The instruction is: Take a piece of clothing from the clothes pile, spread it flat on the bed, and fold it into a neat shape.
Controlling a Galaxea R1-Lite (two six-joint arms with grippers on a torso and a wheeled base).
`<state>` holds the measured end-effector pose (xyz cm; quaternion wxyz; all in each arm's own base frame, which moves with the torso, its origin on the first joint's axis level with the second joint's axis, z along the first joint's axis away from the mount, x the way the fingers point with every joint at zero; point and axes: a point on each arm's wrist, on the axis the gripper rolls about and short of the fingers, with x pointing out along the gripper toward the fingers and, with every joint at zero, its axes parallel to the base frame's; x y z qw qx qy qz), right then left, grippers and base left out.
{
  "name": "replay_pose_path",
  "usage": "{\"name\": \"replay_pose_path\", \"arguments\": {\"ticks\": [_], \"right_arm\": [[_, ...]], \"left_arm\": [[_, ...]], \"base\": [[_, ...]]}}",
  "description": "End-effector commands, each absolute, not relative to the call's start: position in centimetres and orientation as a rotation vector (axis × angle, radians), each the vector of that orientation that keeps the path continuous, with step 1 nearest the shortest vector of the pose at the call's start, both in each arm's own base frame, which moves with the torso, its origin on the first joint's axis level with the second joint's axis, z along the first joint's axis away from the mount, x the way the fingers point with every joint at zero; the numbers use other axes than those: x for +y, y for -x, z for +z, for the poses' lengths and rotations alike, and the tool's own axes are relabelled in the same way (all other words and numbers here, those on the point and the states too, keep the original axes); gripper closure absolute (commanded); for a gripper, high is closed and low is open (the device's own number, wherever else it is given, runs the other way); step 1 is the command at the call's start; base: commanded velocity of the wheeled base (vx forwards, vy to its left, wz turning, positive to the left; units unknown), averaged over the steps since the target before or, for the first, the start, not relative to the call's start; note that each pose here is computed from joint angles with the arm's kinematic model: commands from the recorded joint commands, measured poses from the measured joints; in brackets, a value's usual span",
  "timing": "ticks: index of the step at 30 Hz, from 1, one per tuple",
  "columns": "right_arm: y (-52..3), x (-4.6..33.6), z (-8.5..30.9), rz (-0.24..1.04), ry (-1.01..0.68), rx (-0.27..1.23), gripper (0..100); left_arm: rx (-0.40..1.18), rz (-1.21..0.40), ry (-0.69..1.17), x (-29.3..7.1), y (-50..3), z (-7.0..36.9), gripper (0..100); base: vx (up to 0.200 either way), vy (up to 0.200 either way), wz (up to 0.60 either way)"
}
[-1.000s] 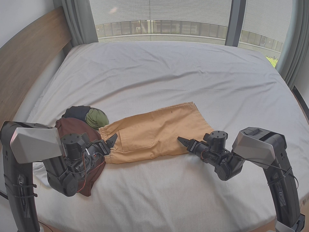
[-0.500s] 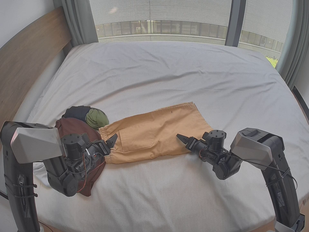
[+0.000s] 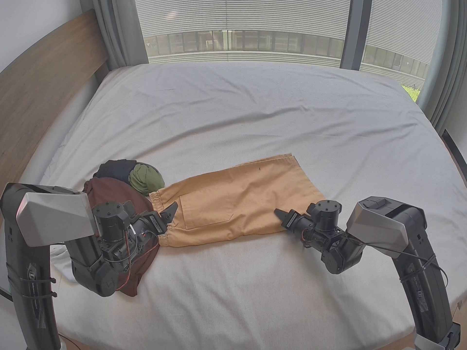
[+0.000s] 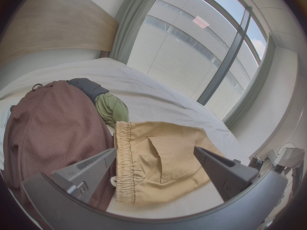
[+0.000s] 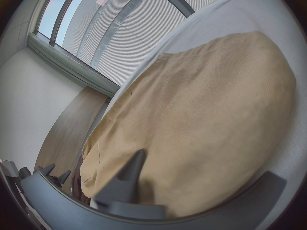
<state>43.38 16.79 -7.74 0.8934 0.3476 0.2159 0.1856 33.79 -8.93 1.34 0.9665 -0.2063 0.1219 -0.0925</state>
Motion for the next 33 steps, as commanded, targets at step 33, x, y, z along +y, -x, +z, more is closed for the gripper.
{"name": "replay_pose_path", "arguments": {"ticks": [33], "right_arm": [[-34.5,13.2,-5.4,0.279,-0.581,0.532,100]], "left_arm": [[0.220,-0.166,0.429,-7.7,-34.1,2.1,0]], "base": [[0.000,0.000,0.00]]}}
